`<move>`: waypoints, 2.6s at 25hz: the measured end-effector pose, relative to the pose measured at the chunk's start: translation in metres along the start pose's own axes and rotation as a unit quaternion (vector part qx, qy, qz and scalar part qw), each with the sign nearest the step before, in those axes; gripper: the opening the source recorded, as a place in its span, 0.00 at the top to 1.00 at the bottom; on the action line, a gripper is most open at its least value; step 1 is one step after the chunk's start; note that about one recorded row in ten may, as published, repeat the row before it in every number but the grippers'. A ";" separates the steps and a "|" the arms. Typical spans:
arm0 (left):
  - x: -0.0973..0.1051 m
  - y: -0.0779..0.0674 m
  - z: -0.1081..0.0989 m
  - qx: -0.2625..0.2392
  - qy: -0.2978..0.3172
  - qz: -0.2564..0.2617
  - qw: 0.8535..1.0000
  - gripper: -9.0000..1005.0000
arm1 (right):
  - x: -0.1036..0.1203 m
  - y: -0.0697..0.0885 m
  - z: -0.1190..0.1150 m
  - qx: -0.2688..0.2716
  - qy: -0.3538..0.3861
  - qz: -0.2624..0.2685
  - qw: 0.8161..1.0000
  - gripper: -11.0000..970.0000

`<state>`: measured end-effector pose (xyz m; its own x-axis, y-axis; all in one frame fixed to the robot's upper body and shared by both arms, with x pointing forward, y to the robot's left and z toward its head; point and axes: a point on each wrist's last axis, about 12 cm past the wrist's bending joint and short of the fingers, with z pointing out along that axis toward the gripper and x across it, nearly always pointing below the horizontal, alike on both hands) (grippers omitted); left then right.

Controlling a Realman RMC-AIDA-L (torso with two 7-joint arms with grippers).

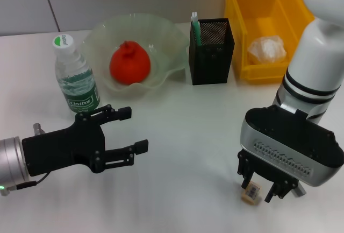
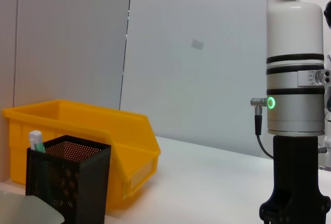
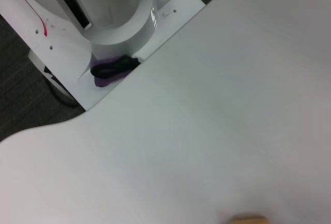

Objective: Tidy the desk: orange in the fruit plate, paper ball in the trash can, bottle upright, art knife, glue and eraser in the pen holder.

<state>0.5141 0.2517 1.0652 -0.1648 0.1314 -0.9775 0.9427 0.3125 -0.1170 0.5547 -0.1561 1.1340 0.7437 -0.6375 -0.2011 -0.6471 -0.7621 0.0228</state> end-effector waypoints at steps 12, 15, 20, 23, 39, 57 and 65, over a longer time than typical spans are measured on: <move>0.000 -0.001 -0.002 -0.001 -0.001 0.000 1.000 0.17 | -0.001 -0.003 0.004 0.009 0.001 -0.004 1.000 0.55; 0.000 -0.001 -0.002 -0.001 -0.001 0.000 1.000 0.17 | -0.002 -0.003 0.005 0.009 -0.003 -0.004 1.000 0.56; 0.000 -0.001 -0.002 -0.001 -0.001 0.000 1.000 0.17 | -0.003 -0.003 0.010 0.011 0.000 -0.007 1.000 0.57; 0.001 -0.002 -0.002 -0.002 -0.001 -0.001 1.000 0.17 | -0.002 -0.003 0.012 0.012 0.002 -0.007 1.000 0.58; 0.000 -0.001 -0.003 -0.005 -0.007 -0.002 1.000 0.17 | -0.001 -0.002 0.015 0.020 0.004 -0.004 1.000 0.69; -0.006 0.000 -0.004 0.000 -0.010 0.000 1.000 0.17 | 0.017 0.002 -0.051 0.162 -0.098 0.068 0.980 0.70; -0.003 -0.003 -0.006 0.001 -0.012 -0.002 1.000 0.17 | 0.045 0.026 -0.087 0.332 -0.213 0.166 0.904 0.68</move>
<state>0.5098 0.2563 1.0695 -0.1613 0.1075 -0.9810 0.9429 0.3102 -0.1210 0.5854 -0.2144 1.2112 0.4492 -0.6100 -0.6527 -0.8861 -0.2107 -0.4129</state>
